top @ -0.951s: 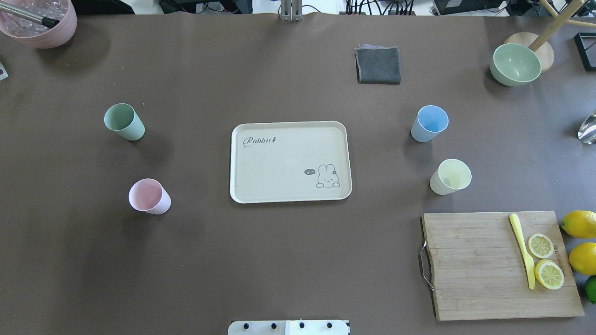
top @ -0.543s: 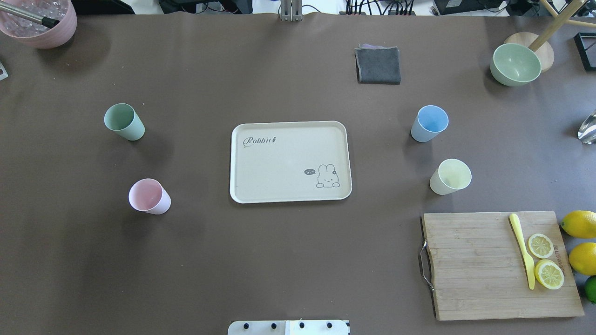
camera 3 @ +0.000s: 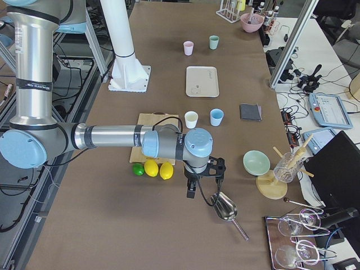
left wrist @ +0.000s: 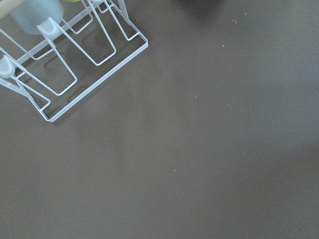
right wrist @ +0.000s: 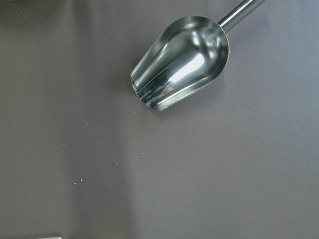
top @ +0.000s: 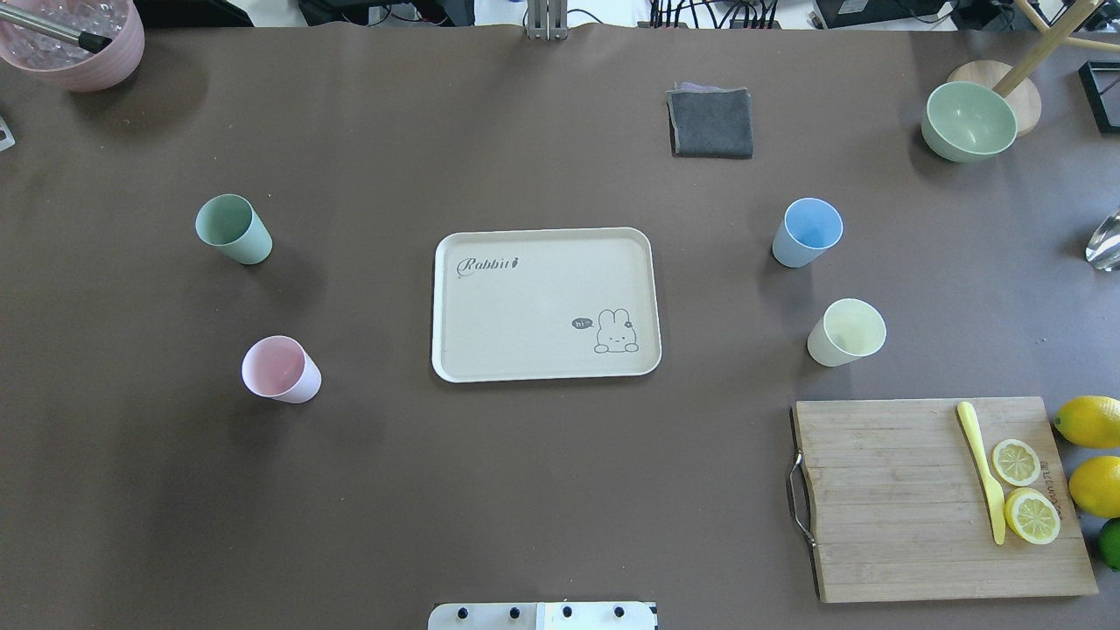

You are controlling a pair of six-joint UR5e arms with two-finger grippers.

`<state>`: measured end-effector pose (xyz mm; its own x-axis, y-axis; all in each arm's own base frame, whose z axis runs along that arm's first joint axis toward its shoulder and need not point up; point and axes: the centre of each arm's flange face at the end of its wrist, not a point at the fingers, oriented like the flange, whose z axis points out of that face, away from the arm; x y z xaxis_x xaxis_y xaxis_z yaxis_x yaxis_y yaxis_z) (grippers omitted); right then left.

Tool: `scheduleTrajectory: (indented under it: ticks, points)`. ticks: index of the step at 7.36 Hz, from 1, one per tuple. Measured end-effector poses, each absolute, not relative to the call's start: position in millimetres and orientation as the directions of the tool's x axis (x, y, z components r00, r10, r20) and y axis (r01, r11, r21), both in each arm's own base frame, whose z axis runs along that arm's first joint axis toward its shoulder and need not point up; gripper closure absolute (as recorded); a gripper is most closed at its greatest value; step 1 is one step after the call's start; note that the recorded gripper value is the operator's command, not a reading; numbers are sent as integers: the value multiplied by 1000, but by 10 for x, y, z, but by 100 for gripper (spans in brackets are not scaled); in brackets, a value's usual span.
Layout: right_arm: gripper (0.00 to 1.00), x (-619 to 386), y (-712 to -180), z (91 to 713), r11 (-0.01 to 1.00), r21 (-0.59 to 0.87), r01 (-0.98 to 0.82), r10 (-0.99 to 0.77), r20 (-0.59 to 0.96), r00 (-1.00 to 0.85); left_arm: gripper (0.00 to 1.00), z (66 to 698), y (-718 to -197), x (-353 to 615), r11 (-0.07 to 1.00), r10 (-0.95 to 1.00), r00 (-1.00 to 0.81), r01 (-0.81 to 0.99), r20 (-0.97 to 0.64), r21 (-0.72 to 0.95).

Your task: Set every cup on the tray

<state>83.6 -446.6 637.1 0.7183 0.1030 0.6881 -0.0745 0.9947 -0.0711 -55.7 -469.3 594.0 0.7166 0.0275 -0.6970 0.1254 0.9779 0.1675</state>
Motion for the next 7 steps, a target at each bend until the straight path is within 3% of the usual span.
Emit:
scheduleTrajectory:
  ticks: [7]
  points:
    - [0,835,-4474,6365,995,-71,-75,103,689,718,2,5970,-4692,-560,979,23,720,126,-694,163]
